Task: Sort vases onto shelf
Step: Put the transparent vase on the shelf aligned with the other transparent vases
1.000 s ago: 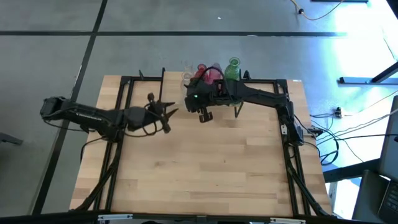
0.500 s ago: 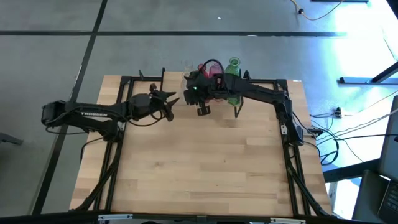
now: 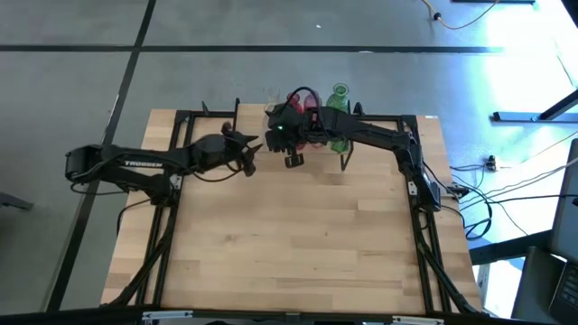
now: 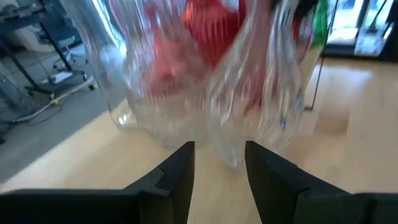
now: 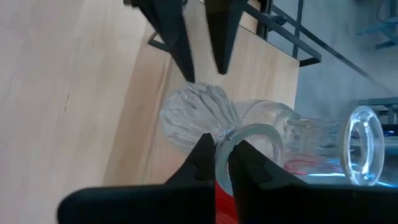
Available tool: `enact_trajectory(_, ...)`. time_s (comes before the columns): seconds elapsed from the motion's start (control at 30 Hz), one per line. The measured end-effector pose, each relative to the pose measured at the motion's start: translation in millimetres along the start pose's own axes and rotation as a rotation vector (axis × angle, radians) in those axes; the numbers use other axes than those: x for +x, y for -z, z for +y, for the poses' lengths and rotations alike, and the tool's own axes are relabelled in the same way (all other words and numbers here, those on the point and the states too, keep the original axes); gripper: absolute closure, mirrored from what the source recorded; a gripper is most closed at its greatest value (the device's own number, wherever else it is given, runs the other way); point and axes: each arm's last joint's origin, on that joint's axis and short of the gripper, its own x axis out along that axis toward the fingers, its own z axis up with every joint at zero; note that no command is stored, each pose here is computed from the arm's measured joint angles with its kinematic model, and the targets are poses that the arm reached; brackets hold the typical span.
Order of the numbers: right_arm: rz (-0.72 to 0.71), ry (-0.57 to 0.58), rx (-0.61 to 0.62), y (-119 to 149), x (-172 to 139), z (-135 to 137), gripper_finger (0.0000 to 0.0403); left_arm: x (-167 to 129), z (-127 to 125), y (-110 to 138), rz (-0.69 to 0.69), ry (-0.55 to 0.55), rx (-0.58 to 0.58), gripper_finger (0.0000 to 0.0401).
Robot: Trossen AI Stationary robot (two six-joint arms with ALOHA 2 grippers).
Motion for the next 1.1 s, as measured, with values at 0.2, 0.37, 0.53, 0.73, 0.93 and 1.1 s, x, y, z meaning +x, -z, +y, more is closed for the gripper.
enact_trajectory(0.2, 0.002, -0.002, 0.000, -0.1, 1.6, 0.4, 0.0391, 7.4, -2.4, 6.2, 0.027, -0.005, 0.009, 0.0266)
enact_trajectory(0.37, 0.015, -0.007, 0.006, 0.1, 6.2, 1.8, 0.0391, 8.2, -2.8, 6.8, 0.029, 0.000, 0.010, 0.0266)
enact_trajectory(0.53, 0.031, -0.003, 0.002, 0.1, 11.0, 3.1, 0.0391, 8.1, -2.8, 6.6, 0.027, -0.001, 0.009, 0.0266)
enact_trajectory(0.73, 0.033, -0.003, 0.001, 0.1, 11.9, 3.3, 0.0378, 8.1, -2.8, 6.6, 0.026, -0.002, 0.009, 0.0266)
enact_trajectory(0.93, 0.025, -0.008, -0.005, -0.5, 13.1, 3.5, 0.0328, 8.1, -3.1, 6.6, 0.026, 0.006, 0.009, 0.0266)
enact_trajectory(1.1, 0.023, -0.006, -0.006, -0.8, 13.5, 3.5, 0.0300, 8.1, -3.1, 6.4, 0.025, 0.007, 0.008, 0.0266)
